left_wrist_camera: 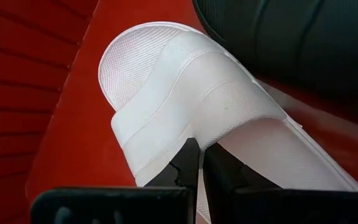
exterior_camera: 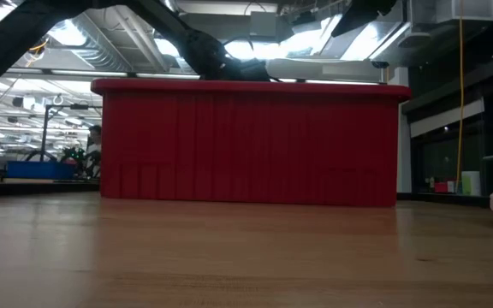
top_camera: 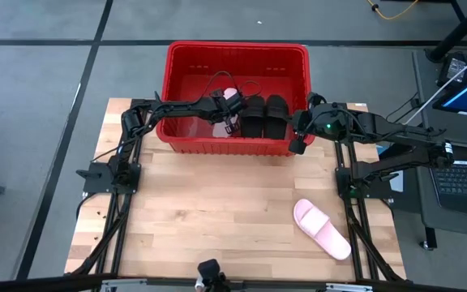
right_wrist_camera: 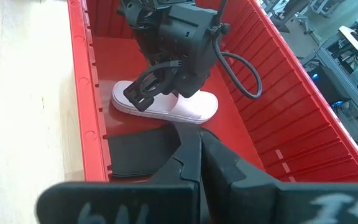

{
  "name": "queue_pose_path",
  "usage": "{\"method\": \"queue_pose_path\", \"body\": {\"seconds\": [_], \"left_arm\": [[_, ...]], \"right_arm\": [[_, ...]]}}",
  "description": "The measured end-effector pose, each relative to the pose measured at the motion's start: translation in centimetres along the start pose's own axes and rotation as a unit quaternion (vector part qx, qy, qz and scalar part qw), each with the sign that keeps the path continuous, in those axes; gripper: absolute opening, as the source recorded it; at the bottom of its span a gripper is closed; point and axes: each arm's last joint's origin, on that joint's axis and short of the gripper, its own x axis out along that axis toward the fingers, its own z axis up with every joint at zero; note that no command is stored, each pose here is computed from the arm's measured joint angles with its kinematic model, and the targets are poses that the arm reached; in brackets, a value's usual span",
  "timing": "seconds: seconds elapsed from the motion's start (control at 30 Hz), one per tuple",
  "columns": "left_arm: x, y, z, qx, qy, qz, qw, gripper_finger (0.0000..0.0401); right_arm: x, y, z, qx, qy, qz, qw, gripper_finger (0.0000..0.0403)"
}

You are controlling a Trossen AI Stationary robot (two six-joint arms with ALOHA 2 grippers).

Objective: Pick and place slides into bin
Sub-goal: Put the left pink slide into the red bin

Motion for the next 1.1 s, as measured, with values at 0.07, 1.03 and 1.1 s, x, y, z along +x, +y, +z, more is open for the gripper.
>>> {"method": "queue_pose_path", "body": {"seconds": [0.07,1.03,1.1], "left_arm": [[0.00,0.00,-0.01,-0.005,0.000,0.000,1.000,0.0005],[-0.02,-0.26,-0.03,-0.047,-0.001,-0.041,0.998,0.0099],[-0.14,-0.17,0.01,-0.048,-0.002,-0.040,0.998,0.0110]], "right_arm": [[0.00,0.00,0.00,0.000,0.000,0.000,1.000,0.0010],[0.01,0.01,-0.02,-0.001,0.001,0.000,1.000,0.0010],[0.01,0.01,-0.02,-0.002,0.001,0.001,1.000,0.0010]]}}
